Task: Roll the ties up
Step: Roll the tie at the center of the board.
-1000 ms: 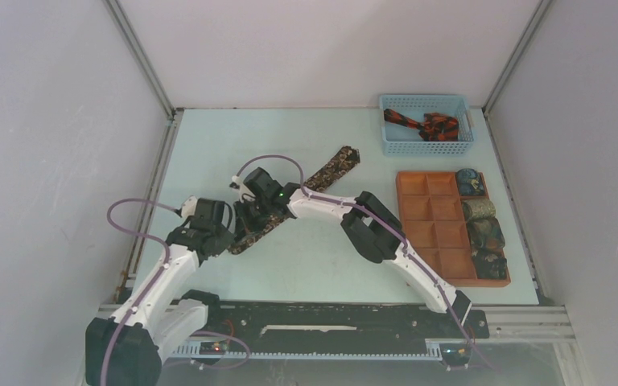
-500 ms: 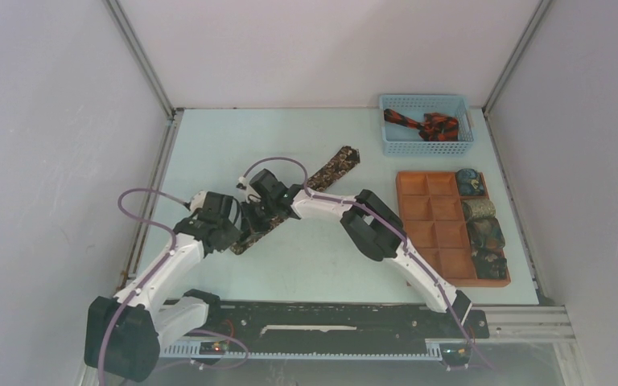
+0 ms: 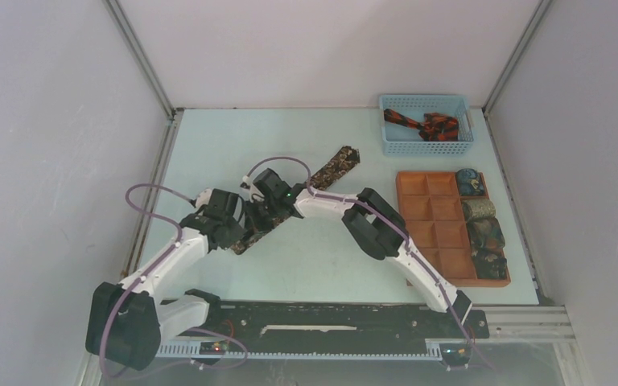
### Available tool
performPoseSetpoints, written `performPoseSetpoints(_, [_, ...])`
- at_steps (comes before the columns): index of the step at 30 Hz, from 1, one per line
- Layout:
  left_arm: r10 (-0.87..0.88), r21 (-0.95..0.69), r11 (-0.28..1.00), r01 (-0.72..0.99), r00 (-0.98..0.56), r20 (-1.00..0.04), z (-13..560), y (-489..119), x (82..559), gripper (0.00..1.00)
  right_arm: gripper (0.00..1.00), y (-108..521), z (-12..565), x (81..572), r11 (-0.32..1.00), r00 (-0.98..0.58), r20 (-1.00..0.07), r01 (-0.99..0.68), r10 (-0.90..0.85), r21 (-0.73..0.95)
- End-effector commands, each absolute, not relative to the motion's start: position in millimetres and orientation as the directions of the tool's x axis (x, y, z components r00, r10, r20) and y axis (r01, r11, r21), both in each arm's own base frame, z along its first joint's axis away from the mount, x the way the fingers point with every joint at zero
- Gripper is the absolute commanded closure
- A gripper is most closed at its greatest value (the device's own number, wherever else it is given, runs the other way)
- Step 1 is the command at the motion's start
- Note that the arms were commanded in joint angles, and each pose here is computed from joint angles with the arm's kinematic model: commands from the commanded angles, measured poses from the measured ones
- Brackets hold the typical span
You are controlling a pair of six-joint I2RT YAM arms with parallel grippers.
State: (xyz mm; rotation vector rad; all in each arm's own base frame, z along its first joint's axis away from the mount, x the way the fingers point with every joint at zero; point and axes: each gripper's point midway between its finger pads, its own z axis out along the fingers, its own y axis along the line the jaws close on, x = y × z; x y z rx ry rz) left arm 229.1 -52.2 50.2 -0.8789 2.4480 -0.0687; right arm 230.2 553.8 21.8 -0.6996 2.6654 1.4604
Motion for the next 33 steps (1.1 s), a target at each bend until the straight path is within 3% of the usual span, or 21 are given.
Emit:
performPoseSetpoints(1, [-0.607, -0.252, 0.784, -0.567, -0.617, -0.500, 63, -56, 245, 1.00, 1.00, 545, 67, 245, 0.437, -0.885, -0.317, -0.448, -0.342, 0.780])
performPoseSetpoints(6, [-0.605, -0.248, 0.787, -0.566, -0.627, -0.490, 57, -58, 247, 1.00, 0.99, 528, 77, 252, 0.450, -0.882, -0.335, -0.459, -0.331, 0.766])
performPoseSetpoints(11, [-0.607, -0.252, 0.786, -0.564, -0.631, -0.483, 52, -61, 249, 1.00, 0.80, 504, 83, 257, 0.495, -0.881, -0.359, -0.471, -0.308, 0.731])
performPoseSetpoints(13, [-0.608, -0.257, 0.787, -0.561, -0.631, -0.482, 50, -63, 251, 1.00, 0.59, 492, 82, 261, 0.527, -0.879, -0.374, -0.476, -0.296, 0.704])
performPoseSetpoints(17, [-0.608, -0.275, 0.789, -0.550, -0.633, -0.478, 48, -67, 254, 0.98, 0.06, 468, 83, 267, 0.588, -0.855, -0.436, -0.512, -0.280, 0.626])
performPoseSetpoints(18, [-0.607, -0.276, 0.790, -0.547, -0.635, -0.478, 48, -68, 254, 0.96, 0.01, 463, 83, 267, 0.599, -0.850, -0.445, -0.518, -0.281, 0.611])
performPoseSetpoints(21, [-0.604, -0.283, 0.793, -0.540, -0.639, -0.476, 48, -71, 256, 0.89, 0.00, 451, 85, 274, 0.622, -0.863, -0.447, -0.486, -0.234, 0.613])
performPoseSetpoints(26, [-0.598, -0.296, 0.798, -0.524, -0.634, -0.491, 53, -72, 259, 0.69, 0.00, 436, 92, 289, 0.658, -0.858, -0.494, -0.453, -0.138, 0.602])
performPoseSetpoints(33, [-0.591, -0.301, 0.805, -0.511, -0.643, -0.487, 52, -74, 257, 0.66, 0.00, 418, 108, 303, 0.701, -0.823, -0.560, -0.455, -0.094, 0.550])
